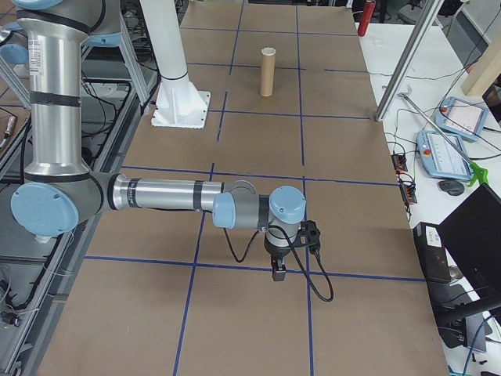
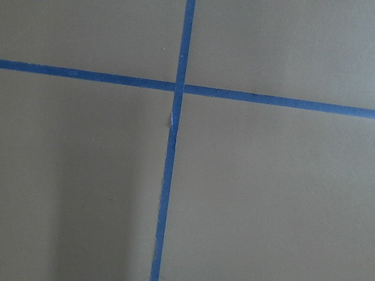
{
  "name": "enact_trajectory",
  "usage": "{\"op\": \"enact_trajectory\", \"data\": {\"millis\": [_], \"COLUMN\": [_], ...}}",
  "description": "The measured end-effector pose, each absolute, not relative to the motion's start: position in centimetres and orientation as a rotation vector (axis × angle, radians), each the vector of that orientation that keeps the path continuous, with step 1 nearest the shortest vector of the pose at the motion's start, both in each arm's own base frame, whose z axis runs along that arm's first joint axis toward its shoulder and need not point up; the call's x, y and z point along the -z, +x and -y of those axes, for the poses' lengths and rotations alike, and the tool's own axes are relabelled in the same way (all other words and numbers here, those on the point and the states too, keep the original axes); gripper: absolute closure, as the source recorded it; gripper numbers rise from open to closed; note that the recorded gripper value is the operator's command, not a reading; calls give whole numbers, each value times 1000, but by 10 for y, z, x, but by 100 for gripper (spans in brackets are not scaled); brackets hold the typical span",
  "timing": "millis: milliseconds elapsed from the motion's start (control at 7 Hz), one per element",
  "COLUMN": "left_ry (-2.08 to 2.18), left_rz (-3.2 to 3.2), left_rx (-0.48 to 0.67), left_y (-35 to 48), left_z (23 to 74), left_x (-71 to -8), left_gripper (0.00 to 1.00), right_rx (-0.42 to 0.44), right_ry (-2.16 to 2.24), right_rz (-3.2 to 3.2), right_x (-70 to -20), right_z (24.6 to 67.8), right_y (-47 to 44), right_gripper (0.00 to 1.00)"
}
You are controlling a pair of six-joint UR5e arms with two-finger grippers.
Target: Collect badminton balls into bucket
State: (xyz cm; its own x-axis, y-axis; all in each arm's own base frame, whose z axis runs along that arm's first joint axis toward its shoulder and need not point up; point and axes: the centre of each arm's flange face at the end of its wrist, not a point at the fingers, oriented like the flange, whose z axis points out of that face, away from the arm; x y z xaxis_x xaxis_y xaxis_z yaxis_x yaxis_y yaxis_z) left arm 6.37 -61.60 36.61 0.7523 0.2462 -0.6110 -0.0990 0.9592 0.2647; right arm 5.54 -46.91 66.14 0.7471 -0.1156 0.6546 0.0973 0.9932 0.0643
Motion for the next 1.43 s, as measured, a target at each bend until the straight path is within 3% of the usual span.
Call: {"op": "enact_trajectory", "data": {"millis": [571,1429], "left_ry": [208,144], "left_rz": [-699,-833], "left_rx": [-176,-118], "left_y": [-37,-51], "left_z": [592,506], "left_x": [-538,-642], "left_gripper": [0,0], "right_rx": [117,116], "right_ry": [27,27], "right_rz": [718,718], "right_x": [-661,-661], "right_z": [469,469], "right_y": [55,55], "right_gripper": [0,0]}}
